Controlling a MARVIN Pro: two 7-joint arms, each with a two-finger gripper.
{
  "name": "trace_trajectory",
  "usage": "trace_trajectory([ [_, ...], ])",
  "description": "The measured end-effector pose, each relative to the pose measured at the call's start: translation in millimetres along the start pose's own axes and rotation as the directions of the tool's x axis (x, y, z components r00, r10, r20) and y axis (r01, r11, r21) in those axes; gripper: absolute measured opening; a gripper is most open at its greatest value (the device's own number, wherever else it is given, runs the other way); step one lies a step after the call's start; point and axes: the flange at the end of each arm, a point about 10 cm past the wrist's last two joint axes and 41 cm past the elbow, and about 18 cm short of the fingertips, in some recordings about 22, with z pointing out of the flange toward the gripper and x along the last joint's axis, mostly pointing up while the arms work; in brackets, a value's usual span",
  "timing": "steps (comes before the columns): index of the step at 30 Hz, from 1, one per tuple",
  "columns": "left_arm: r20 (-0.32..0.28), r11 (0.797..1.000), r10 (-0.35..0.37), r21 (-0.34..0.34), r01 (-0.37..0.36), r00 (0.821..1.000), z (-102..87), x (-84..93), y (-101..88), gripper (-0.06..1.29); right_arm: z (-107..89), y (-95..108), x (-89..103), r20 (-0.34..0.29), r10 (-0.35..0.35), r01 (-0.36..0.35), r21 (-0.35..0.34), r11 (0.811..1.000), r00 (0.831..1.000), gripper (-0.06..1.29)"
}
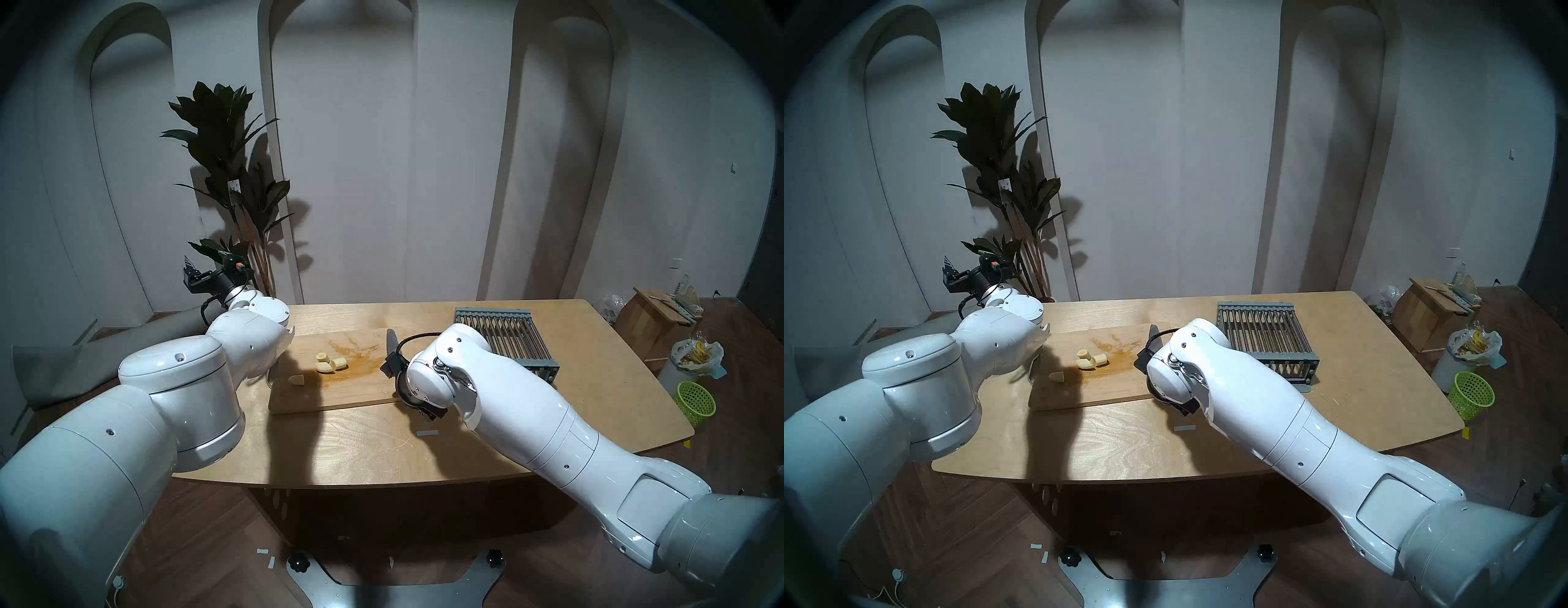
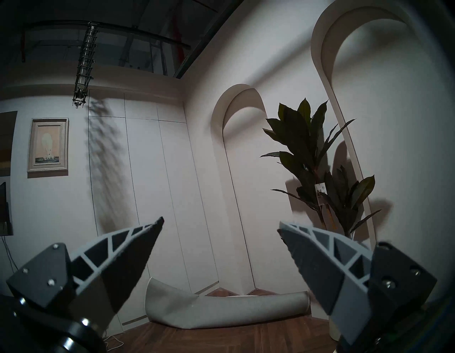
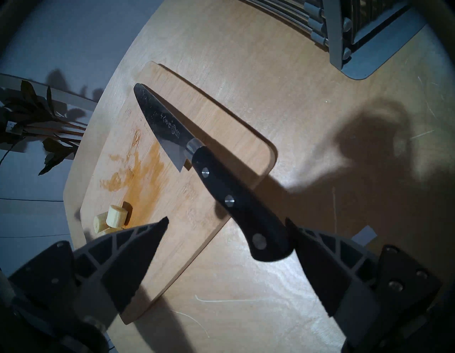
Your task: Cut the banana into four pieces on the cutting board
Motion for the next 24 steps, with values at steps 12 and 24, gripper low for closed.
trace_trajectory([
  [12,0.009,0.999,0.022,0.034,-0.022,1.0,-2.0,3.7,0.5,1.25,-24.3,-5,4.9,-0.023,-0.017,0.017,0.017,1.0,1.0,1.25],
  [24,0.019,0.997,0.04,0.057,-0.041,0.999,-4.5,5.2,1.0,1.25,-72.5,-12,16.9,-0.175,-0.097,0.113,0.084,0.99,0.98,1.25],
])
